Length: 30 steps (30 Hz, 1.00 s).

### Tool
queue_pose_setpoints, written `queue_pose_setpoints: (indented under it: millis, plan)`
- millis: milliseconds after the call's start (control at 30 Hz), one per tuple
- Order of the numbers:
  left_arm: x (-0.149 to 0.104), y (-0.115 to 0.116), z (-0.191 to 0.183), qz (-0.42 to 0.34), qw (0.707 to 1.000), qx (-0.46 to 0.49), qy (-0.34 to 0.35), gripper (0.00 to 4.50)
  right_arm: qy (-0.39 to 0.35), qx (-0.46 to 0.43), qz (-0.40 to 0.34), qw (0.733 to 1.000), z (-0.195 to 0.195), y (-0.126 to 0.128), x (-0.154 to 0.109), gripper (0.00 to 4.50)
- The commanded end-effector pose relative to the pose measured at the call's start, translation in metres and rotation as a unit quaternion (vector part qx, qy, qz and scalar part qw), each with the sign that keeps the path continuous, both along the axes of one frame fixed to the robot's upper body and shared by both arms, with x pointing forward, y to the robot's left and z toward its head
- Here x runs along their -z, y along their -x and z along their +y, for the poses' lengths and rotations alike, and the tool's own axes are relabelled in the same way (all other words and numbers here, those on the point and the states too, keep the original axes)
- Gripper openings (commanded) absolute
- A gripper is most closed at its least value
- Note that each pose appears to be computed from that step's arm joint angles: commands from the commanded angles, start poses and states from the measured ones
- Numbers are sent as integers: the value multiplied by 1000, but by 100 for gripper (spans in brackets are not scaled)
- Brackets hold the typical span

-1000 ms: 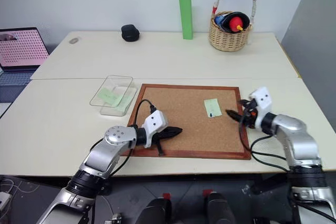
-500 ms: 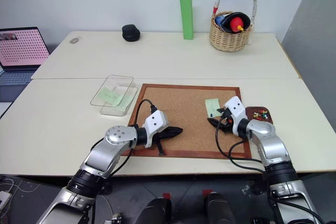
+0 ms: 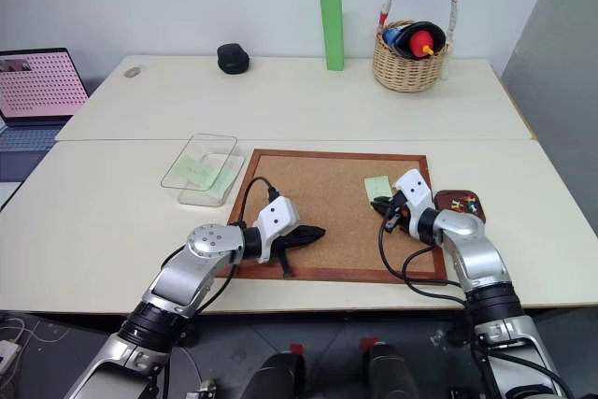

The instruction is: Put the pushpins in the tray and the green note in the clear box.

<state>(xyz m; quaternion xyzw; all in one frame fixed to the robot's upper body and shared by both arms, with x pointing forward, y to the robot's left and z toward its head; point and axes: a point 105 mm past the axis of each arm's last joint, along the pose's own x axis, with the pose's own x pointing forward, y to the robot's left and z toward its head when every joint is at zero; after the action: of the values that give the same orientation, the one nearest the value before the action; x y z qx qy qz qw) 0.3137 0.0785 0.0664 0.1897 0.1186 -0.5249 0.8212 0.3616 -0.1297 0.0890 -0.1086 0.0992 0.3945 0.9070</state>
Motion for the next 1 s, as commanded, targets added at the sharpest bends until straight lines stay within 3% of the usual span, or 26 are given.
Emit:
queue_pose_setpoints:
  millis: [33,367,500,600,633,733,1000]
  plan:
    - [38,13,10,61,997,-6,-47,0,-6,-13,-41,999,-3,1,-25,1]
    - [32,7,7,40,999,-21,-29,0,-15,-64,-94,993,11,5,-74,1]
    - [-16,-12,-6,-55,995,-44,71,0,-4,-77,-95,992,13,8,-79,1]
    - [-44,-15,-7,-106,988,-38,106,0,3,-84,-95,992,15,10,-80,1]
    - [-52,-15,-6,-122,986,-33,111,39,6,-86,-94,992,16,10,-81,0]
    - [-69,-13,-2,-157,981,-16,111,92,18,-91,-90,992,17,11,-80,0]
    - [-85,-9,3,-223,972,21,76,240,37,-104,-76,991,19,14,-78,0]
